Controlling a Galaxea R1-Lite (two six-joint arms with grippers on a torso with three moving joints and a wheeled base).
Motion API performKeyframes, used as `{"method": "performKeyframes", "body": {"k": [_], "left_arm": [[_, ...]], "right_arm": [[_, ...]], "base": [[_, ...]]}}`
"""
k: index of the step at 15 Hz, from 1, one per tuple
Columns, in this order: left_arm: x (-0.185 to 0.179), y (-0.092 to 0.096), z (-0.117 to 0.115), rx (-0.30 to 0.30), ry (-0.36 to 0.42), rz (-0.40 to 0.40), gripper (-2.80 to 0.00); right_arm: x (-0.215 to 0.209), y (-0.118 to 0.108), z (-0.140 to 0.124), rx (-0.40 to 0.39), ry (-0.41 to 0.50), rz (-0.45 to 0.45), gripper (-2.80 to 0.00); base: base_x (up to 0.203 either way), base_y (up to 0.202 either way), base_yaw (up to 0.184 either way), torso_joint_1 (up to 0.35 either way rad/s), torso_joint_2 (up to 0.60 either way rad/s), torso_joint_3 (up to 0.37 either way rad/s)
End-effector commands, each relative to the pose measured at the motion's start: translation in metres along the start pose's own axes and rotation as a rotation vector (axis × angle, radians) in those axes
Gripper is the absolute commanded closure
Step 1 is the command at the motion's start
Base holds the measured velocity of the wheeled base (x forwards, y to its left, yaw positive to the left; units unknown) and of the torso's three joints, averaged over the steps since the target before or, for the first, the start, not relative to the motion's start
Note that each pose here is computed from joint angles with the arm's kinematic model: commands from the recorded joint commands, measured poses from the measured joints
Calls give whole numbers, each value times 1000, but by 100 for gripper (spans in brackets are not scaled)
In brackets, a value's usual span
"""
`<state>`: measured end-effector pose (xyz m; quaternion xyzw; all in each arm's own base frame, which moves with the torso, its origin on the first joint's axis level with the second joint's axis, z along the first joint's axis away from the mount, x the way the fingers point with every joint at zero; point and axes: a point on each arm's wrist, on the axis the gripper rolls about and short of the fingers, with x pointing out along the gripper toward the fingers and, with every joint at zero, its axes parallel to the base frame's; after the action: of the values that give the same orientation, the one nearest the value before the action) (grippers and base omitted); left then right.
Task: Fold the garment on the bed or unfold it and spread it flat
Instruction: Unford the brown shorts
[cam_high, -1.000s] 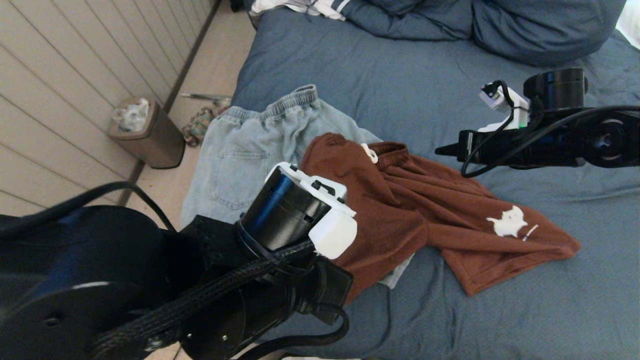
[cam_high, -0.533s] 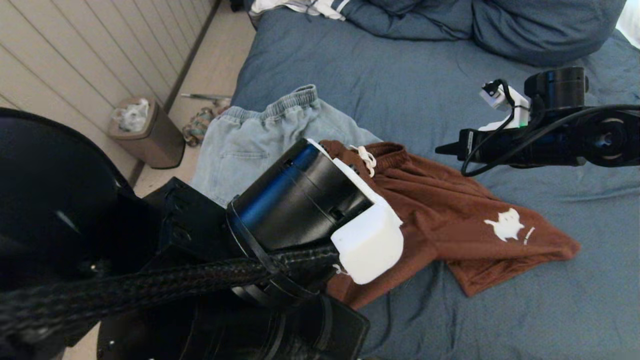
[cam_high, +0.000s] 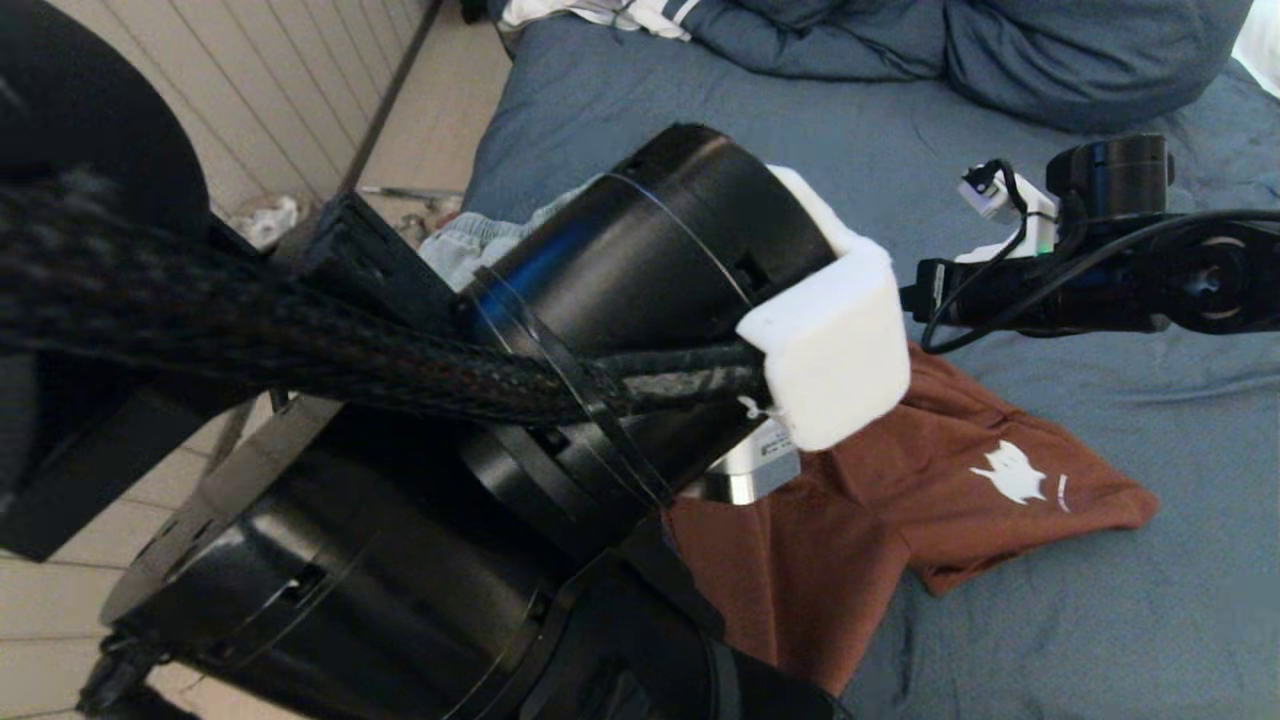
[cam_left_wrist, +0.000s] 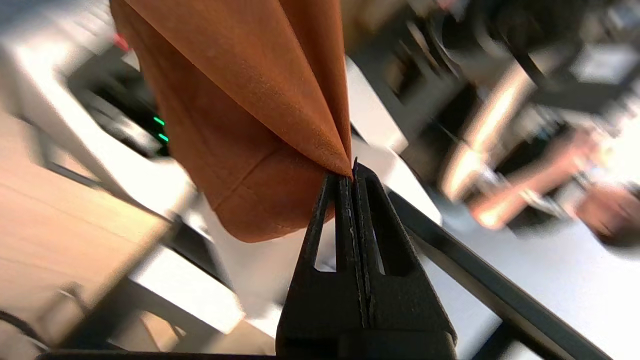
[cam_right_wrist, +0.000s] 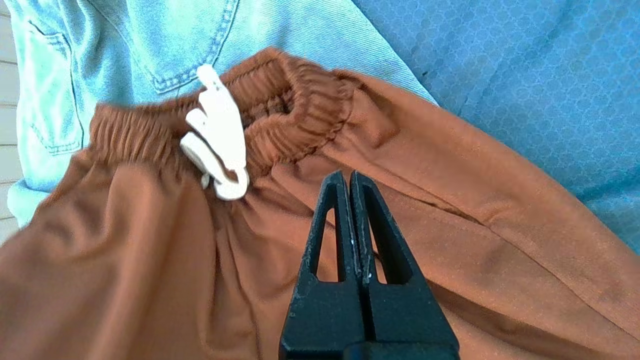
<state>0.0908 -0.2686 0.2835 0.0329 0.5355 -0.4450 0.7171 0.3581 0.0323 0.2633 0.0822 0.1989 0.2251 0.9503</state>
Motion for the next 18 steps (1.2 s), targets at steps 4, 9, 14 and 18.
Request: {"method": "performKeyframes", "body": {"k": [4,9,14,18], "left_arm": [[14,-9,-14,1,167,-61,0],[20,-9,-26,-2,277,-70,0],[55,-13,-34,8,413,-83,0],[55,-15,-36,25,398,-80,-280]], "right_arm": [[2,-1,-1,2,3,2,0],[3,-1,-2,3,8,3,0],[4,-1,-2,3,8,2,0],[5,-2,-3,5,11,2,0]], "base": [[0,0,0,0,0,0],[0,0,0,0,0,0],[0,0,0,0,0,0],[0,0,0,0,0,0]]}}
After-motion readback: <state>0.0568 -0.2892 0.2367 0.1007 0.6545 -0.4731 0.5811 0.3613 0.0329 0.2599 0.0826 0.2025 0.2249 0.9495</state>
